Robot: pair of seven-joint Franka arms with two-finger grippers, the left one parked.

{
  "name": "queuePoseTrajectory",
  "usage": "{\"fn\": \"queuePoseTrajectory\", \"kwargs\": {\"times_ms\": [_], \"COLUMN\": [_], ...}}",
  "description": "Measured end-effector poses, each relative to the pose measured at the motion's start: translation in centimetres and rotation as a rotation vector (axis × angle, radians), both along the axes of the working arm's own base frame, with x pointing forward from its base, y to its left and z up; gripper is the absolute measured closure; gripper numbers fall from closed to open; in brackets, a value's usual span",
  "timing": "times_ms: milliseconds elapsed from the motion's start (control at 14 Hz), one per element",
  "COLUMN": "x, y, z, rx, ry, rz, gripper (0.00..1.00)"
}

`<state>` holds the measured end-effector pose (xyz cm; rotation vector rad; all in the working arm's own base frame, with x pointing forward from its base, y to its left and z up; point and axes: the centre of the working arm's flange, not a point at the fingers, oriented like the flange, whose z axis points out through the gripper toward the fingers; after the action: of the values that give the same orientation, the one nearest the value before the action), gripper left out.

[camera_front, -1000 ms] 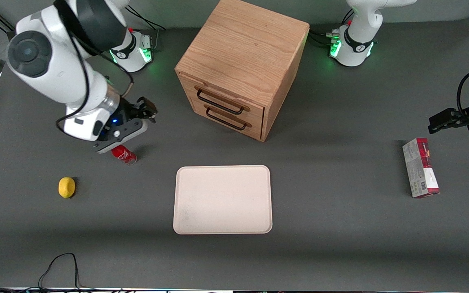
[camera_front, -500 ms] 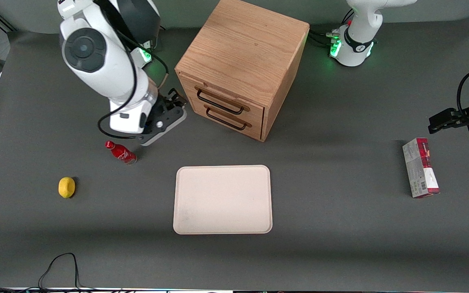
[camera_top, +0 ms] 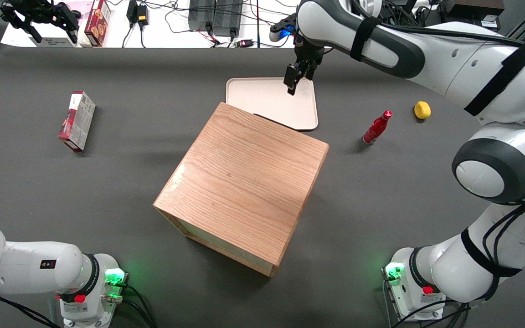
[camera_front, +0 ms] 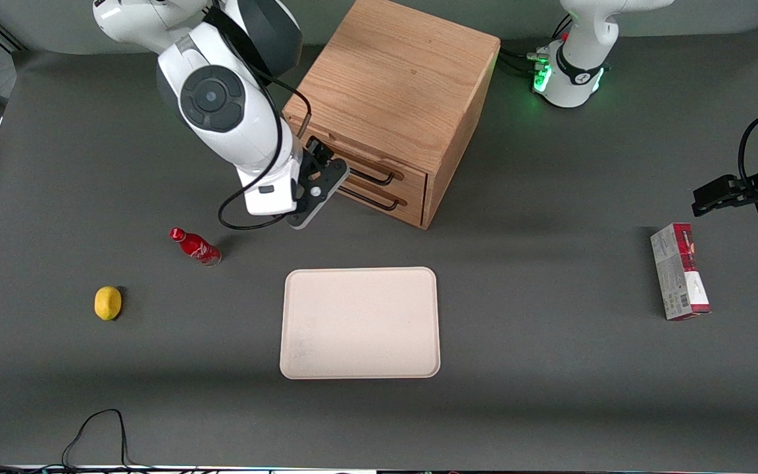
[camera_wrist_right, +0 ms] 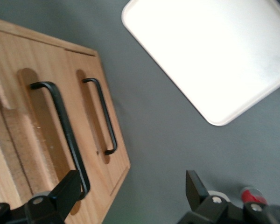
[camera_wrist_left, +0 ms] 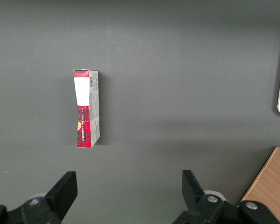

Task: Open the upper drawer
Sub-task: 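Hook the right gripper onto the upper drawer's black handle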

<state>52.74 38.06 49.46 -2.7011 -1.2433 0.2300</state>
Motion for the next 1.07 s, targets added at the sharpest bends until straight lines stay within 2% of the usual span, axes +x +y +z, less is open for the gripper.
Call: {"fn": "queuePoseTrajectory", "kwargs": {"times_ms": [357, 1071], "x": [-0.5, -2.0], "y": [1.9, 4.6], "z": [-2.8, -7.6], "rx": [0.047, 0.02], "ry": [0.066, 0.146], "rz": [0.098, 0.153], "gripper": [0.0, 0.0]}}
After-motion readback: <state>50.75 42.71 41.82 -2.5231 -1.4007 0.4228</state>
